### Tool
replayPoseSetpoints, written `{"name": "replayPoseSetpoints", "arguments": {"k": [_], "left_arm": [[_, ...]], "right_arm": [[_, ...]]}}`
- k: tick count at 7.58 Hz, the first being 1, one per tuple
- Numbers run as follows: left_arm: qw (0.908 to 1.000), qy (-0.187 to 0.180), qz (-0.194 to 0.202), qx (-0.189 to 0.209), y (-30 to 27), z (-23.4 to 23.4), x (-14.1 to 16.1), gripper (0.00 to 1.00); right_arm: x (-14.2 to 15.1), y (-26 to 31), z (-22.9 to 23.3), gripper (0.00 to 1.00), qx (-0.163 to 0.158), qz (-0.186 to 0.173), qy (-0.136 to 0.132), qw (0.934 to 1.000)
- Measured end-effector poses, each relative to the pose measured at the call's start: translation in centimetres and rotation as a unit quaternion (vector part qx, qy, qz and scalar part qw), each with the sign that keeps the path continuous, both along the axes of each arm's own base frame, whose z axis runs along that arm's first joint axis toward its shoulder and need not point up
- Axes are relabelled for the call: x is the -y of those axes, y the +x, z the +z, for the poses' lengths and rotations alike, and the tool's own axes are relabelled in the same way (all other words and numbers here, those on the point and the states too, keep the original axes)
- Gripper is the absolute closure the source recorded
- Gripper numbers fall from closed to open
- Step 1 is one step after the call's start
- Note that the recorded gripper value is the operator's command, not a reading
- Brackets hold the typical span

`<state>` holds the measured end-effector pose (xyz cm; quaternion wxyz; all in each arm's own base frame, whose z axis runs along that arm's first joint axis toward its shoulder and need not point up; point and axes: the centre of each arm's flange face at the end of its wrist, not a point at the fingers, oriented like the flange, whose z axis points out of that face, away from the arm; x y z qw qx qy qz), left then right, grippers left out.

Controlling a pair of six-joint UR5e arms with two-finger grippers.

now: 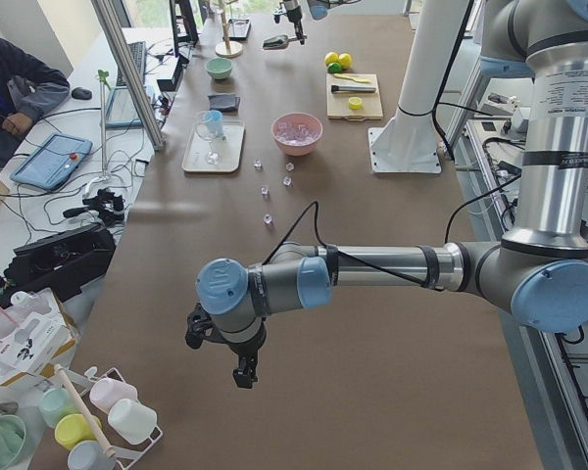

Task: Put ice in cup with scoop
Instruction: 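Lower the scoop onto the table and open the right gripper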

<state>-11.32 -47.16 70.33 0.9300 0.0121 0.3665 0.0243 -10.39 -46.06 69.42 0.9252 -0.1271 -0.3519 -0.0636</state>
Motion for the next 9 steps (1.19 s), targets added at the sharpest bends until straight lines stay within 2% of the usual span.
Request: {"name": "replayPoseSetpoints", "arguments": {"k": [1,2,4,7,8,9], "left_arm": [[1.0000,-0.002,0.000,-0.001,0.8,0.6,0.1,0.02],[1.0000,-0.007,0.001,-0.001,1.5,1.0,0.3,0.02],[0.9986,-0.038,-0.035,-0.012,2.2,0.4,0.8,0.02],[0.9974,-0.052,-0.046,-0.020,3.2,-0.2,1.2,0.02],[0.9973,-0.053,-0.046,-0.021,3.4,-0.2,1.3,0.02],[0.9973,-0.054,-0.046,-0.021,3.5,-0.2,1.3,0.02]], "right_arm": [[0.0,-0.1,0.8,0.61,0.001,-0.002,0.002,1.0000],[0.0,-0.4,1.1,0.01,0.002,-0.004,0.003,1.0000],[0.4,-0.7,0.8,0.00,0.004,-0.006,0.008,0.9999],[1.5,-1.2,-0.7,0.00,0.010,-0.008,0.026,0.9996],[2.2,-1.2,-2.4,0.00,0.010,-0.007,0.045,0.9989],[2.9,-0.4,-5.1,0.00,-0.004,0.000,0.078,0.9970]]}}
